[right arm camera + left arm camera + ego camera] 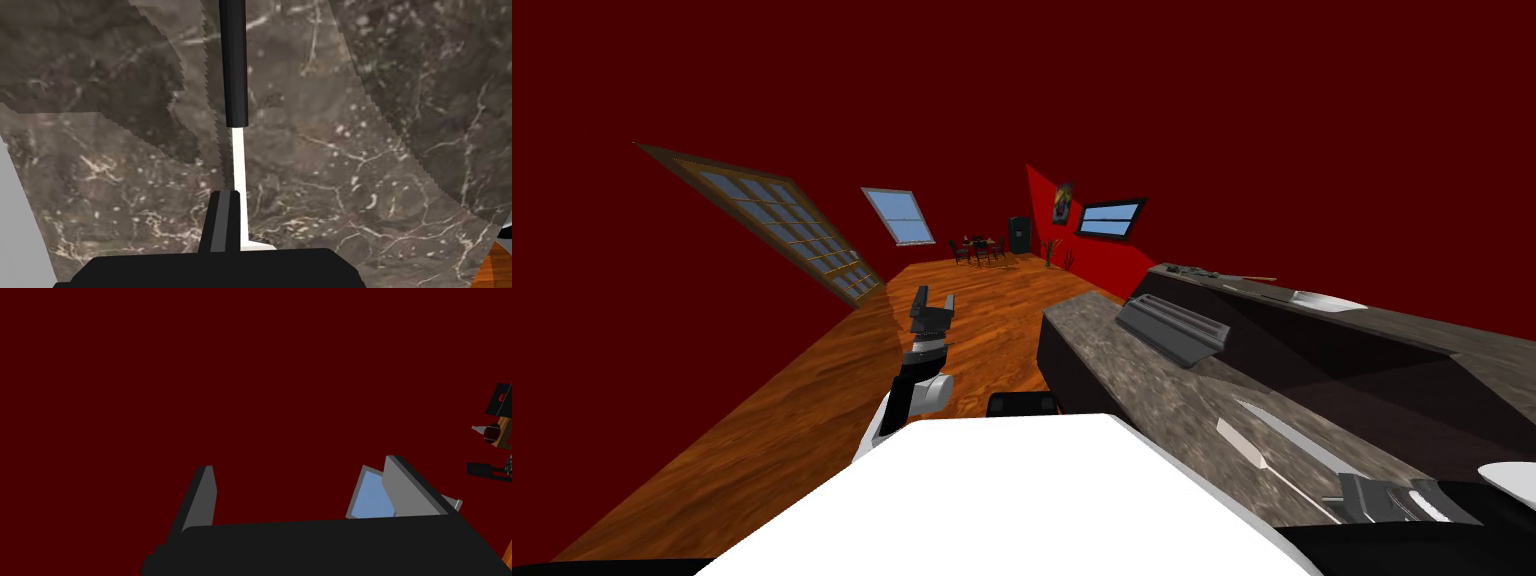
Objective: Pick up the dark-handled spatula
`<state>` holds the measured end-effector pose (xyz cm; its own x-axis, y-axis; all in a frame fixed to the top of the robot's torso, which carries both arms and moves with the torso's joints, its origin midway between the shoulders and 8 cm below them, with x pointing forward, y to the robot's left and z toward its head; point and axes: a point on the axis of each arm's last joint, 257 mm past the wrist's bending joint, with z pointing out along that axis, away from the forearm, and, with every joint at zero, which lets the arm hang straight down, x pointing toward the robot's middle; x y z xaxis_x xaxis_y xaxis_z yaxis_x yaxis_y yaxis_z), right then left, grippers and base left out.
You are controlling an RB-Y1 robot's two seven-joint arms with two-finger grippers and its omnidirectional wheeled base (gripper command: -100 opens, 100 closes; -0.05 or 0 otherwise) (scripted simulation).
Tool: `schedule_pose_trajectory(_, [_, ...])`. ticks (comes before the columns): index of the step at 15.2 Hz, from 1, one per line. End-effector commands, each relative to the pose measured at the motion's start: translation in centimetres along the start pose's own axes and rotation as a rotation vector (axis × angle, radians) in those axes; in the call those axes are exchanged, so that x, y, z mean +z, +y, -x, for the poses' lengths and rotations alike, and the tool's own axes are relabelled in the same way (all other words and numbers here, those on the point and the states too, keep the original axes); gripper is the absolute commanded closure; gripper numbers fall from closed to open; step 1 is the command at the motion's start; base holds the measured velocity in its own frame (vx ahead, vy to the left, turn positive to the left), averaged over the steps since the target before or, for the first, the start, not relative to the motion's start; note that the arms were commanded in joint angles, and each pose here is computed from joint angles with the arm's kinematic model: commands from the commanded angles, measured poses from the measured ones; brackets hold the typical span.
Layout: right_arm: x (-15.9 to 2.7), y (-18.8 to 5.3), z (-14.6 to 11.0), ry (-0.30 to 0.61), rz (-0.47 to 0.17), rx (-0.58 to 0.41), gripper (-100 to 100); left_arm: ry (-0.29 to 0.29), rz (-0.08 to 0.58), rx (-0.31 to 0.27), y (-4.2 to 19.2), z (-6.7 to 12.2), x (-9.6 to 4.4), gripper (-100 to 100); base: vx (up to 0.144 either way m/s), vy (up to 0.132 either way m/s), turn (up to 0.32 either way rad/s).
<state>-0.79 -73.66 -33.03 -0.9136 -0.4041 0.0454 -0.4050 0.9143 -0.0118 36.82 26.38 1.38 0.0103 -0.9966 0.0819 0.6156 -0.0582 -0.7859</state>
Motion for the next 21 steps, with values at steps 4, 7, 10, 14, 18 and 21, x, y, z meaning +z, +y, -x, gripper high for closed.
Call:
schedule_pose_trajectory(4, [1.9,1.1,-0.6,0.002,0.006,0.01,-100,0.0,0.0,0.0,0.0,0.0,0.0,0,0.003,-0.008,0.028])
schedule_pose_trajectory(7, [2.2,1.3,-0.6,0.001,0.006,0.013,-100,0.0,0.0,0.0,0.0,0.0,0.0,0,0.01,-0.038,0.041])
schedule_pose_trajectory(10, [0.0,0.0,0.0,0.0,0.002,-0.001,100,0.0,0.0,0.0,0.0,0.0,0.0,0,-0.009,0.027,-0.077])
schedule_pose_trajectory(14, [2.0,1.4,-0.7,0.006,0.011,0.01,-100,0.0,0.0,0.0,0.0,0.0,0.0,0,0.038,0.032,0.024])
schedule_pose_trajectory(18, [3.4,2.3,-1.0,0.004,0.014,0.017,-100,0.0,0.0,0.0,0.0,0.0,0.0,0,-0.005,-0.037,0.037])
schedule_pose_trajectory(21, [1.7,1.3,-0.7,0.006,0.011,0.008,100,0.0,0.0,0.0,0.0,0.0,0.0,0,-0.001,-0.017,-0.002])
